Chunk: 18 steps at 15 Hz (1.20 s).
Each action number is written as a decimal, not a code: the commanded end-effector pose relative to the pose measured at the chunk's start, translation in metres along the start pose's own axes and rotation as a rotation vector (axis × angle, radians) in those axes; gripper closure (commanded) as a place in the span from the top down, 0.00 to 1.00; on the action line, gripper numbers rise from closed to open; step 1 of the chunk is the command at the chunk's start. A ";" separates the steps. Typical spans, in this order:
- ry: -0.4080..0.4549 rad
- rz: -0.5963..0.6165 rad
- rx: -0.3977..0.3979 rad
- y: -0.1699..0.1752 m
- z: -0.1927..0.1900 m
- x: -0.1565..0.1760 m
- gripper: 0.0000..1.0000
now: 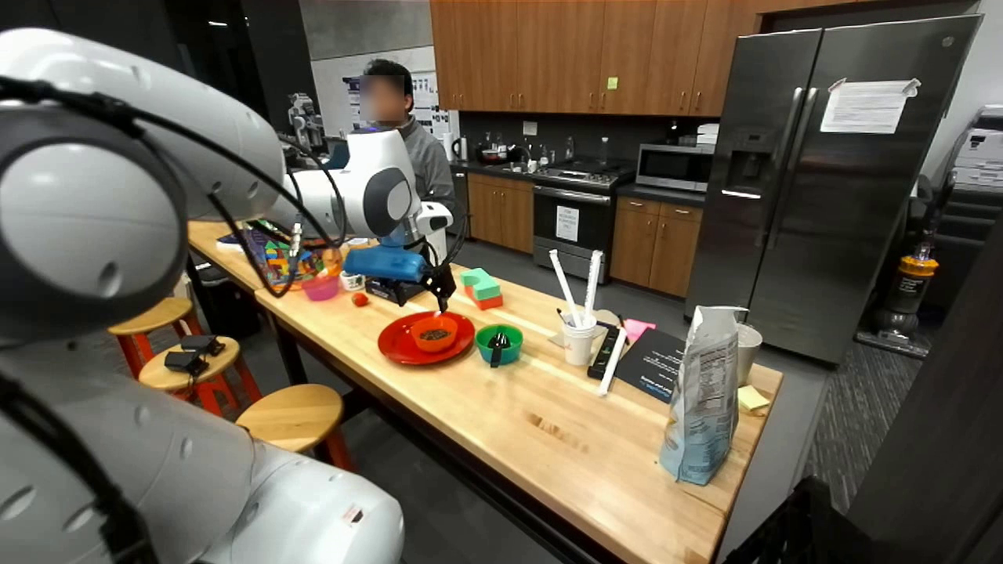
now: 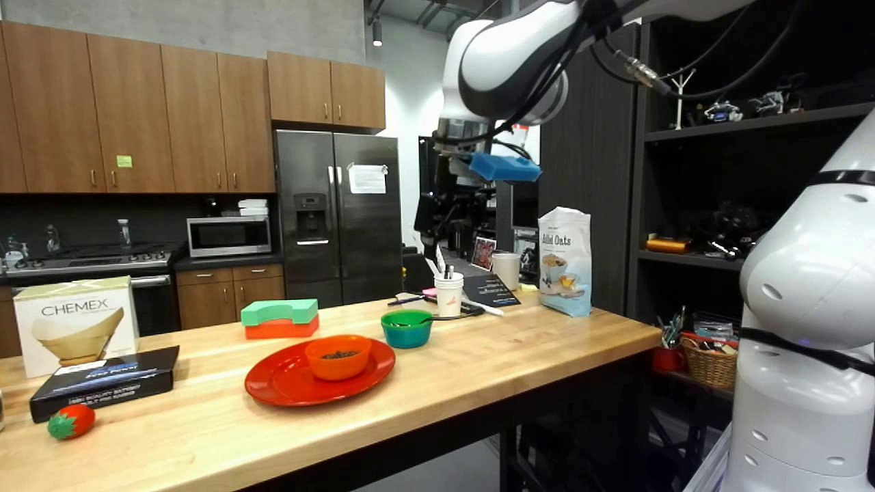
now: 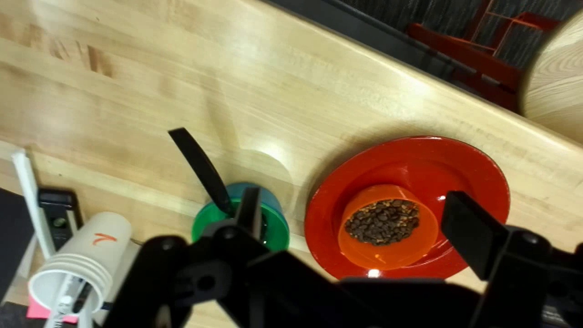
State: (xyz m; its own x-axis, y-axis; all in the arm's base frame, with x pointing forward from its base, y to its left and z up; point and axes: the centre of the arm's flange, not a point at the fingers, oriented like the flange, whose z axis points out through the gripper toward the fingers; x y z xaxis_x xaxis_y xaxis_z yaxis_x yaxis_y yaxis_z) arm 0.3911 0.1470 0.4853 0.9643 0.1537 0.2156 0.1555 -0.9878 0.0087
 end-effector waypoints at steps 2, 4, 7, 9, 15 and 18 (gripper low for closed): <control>-0.109 -0.165 0.043 -0.030 0.037 0.099 1.00; -0.171 -0.202 0.049 -0.039 0.051 0.130 1.00; -0.258 -0.214 0.022 -0.051 0.070 0.174 1.00; -0.228 -0.209 0.027 -0.038 0.079 0.126 1.00; -0.219 -0.174 -0.014 -0.040 0.092 0.137 1.00; -0.215 -0.132 -0.066 -0.035 0.093 0.127 1.00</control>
State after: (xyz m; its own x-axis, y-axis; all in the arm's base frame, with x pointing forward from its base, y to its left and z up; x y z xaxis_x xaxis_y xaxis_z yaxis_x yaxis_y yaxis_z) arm 0.5415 0.2108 0.4224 0.9464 0.3226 -0.0191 0.3231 -0.9457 0.0365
